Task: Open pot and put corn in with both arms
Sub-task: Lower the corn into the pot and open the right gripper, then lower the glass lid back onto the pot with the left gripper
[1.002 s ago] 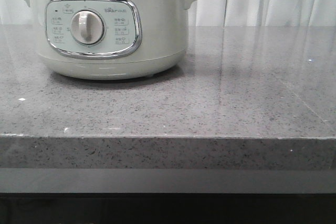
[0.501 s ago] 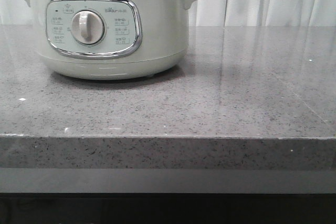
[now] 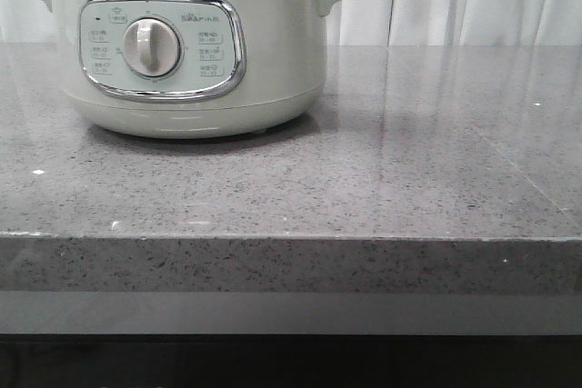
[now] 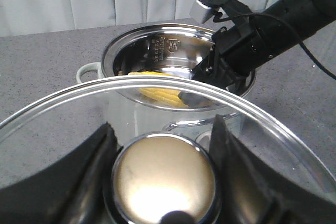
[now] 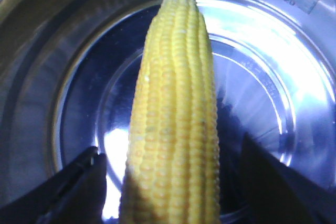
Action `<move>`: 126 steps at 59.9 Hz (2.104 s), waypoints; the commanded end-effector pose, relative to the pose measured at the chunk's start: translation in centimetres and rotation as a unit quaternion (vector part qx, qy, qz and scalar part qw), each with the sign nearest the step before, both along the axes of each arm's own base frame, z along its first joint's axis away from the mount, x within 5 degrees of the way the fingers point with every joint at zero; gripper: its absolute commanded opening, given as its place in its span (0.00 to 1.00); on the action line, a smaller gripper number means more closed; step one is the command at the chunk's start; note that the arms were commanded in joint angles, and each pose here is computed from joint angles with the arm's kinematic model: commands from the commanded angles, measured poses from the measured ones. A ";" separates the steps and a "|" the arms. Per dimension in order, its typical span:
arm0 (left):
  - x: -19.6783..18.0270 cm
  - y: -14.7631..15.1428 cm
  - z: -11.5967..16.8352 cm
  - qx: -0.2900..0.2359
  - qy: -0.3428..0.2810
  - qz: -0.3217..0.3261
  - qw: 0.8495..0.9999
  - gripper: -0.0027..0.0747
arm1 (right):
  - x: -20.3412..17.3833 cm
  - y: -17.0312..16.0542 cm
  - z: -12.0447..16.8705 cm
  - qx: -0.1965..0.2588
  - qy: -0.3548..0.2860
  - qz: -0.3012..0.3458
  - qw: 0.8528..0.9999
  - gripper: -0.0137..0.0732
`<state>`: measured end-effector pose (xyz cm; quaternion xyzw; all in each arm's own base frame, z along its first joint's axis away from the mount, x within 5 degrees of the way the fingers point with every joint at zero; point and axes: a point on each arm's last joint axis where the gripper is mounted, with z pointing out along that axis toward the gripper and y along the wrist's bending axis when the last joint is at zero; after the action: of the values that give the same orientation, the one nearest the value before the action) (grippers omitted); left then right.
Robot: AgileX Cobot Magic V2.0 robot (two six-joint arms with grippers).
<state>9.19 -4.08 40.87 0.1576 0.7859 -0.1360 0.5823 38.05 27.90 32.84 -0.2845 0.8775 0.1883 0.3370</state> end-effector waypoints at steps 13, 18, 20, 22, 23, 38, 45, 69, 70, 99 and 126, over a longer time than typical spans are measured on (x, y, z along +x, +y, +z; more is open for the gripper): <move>-0.1 0.1 2.4 -0.044 -0.076 0.006 0.996 0.35 | -1.2 -0.9 5.0 0.041 -0.065 0.000 0.997 0.84; -0.1 0.1 2.4 -0.044 -0.076 0.006 0.996 0.35 | -1.8 -1.3 6.2 0.048 -0.075 0.000 0.996 0.84; -0.1 0.1 2.4 -0.044 -0.076 0.006 0.996 0.35 | -2.2 -1.7 6.9 0.051 -0.079 0.000 0.996 0.84; -0.1 0.1 2.4 -0.044 -0.076 0.006 0.996 0.35 | -2.7 -2.0 7.7 0.052 -0.083 0.001 0.995 0.84; -0.1 0.1 2.4 -0.044 -0.076 0.006 0.996 0.35 | -2.9 -2.2 8.0 0.052 -0.085 0.002 0.995 0.84; -0.1 0.1 2.4 -0.044 -0.076 0.006 0.996 0.35 | -6.7 -6.3 12.9 0.060 -0.121 -0.012 0.991 0.84; -0.1 0.1 2.4 -0.044 -0.076 0.006 0.996 0.35 | -8.5 -8.6 13.7 0.066 -0.134 -0.027 0.988 0.84; -0.1 0.1 2.4 -0.044 -0.076 0.006 0.996 0.35 | -18.2 -15.1 13.5 0.107 -0.227 -0.051 0.967 0.84; -0.1 0.1 2.4 -0.044 -0.076 0.006 0.996 0.35 | -18.9 -15.6 13.3 0.109 -0.233 -0.053 0.965 0.84; -0.1 0.1 2.4 -0.044 -0.076 0.006 0.996 0.35 | -28.5 -21.3 7.9 0.113 -0.247 -0.052 0.961 0.84; -0.1 0.1 2.4 -0.044 -0.076 0.006 0.996 0.35 | -30.3 -22.4 7.2 0.122 -0.260 -0.052 0.956 0.84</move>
<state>9.19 -4.08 40.87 0.1576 0.7859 -0.1360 0.5823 7.65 5.60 38.67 -0.2427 0.7694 0.1938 0.5582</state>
